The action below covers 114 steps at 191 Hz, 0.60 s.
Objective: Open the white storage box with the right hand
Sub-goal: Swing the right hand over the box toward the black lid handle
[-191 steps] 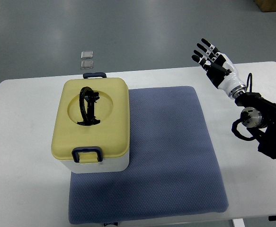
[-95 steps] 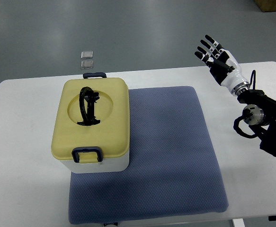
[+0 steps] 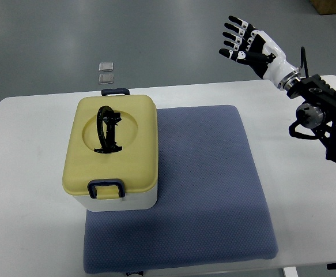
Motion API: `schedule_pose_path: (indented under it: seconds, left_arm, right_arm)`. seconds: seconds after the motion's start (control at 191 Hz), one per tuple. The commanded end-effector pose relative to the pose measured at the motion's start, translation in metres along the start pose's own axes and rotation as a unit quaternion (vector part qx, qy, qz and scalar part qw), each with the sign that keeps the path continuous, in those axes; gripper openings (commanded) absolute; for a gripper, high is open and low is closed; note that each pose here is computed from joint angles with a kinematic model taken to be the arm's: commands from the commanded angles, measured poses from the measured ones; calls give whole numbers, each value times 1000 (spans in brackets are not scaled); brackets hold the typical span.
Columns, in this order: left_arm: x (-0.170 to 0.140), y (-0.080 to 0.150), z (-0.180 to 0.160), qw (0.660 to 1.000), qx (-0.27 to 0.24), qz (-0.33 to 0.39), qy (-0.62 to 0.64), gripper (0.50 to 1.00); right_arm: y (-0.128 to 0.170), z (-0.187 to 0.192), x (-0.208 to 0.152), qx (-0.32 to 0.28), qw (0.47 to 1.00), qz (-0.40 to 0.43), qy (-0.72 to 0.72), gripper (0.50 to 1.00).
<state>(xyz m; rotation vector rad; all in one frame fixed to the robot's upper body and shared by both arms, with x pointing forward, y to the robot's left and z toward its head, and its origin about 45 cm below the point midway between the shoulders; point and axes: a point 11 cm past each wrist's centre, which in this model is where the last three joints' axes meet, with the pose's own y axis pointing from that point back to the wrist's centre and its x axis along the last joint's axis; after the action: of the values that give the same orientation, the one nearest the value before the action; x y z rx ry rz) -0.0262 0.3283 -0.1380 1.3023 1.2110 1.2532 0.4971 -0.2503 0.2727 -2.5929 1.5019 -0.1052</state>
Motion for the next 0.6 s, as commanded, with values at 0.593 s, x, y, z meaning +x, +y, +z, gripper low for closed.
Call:
schedule_pose_path:
  seconds: [0.593]
  left_arm:
    - [0, 0, 0, 1000, 0, 0, 0, 1000]
  right_arm:
    - [-62, -93, -196, 45, 817, -403, 411, 919]
